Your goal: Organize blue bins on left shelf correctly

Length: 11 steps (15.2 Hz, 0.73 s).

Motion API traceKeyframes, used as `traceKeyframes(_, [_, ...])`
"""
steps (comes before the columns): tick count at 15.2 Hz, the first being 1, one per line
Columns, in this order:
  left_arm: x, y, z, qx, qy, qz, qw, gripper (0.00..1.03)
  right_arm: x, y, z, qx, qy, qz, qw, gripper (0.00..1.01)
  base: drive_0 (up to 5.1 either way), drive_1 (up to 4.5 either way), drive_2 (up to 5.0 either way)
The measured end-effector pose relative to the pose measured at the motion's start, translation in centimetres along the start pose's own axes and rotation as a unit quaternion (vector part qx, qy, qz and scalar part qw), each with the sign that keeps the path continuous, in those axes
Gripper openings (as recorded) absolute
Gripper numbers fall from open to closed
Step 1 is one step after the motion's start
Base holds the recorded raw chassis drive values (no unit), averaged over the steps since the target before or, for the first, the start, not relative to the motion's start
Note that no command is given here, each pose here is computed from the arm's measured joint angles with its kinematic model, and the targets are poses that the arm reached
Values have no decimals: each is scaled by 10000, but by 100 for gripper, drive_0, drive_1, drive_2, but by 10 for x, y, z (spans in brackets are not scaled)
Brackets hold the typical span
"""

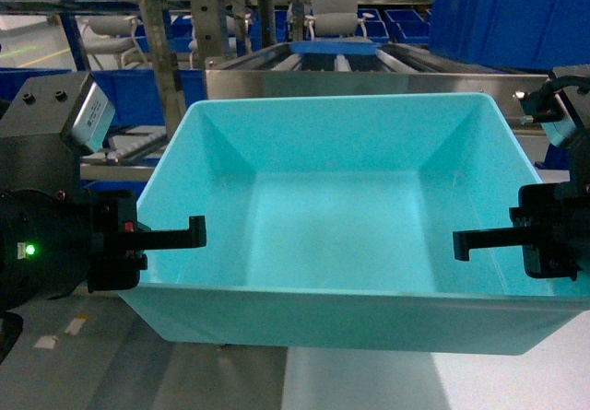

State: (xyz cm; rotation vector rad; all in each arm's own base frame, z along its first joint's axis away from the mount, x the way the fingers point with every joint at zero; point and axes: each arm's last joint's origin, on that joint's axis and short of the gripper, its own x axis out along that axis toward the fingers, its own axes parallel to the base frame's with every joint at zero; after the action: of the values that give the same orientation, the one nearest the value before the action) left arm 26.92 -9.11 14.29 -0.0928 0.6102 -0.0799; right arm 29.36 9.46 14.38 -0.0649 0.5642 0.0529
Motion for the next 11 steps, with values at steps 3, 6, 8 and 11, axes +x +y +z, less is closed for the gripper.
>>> traceKeyframes(3, [0, 0, 0, -1, -1, 3, 10000, 2, 0, 0, 0, 1, -5, 2, 10000, 2, -509, 238, 238])
traceKeyframes(6, [0, 0, 0, -1, 1, 4, 10000, 2, 0, 0, 0, 0, -5, 2, 10000, 2, -496, 246, 246])
traceKeyframes(8, [0, 0, 0, -1, -2, 1, 10000, 2, 0, 0, 0, 1, -2, -1, 10000, 2, -493, 248, 248])
traceKeyframes(11, [0, 0, 0, 0, 2, 6, 10000, 2, 0, 0, 0, -1, -3, 2, 10000, 2, -502, 235, 235])
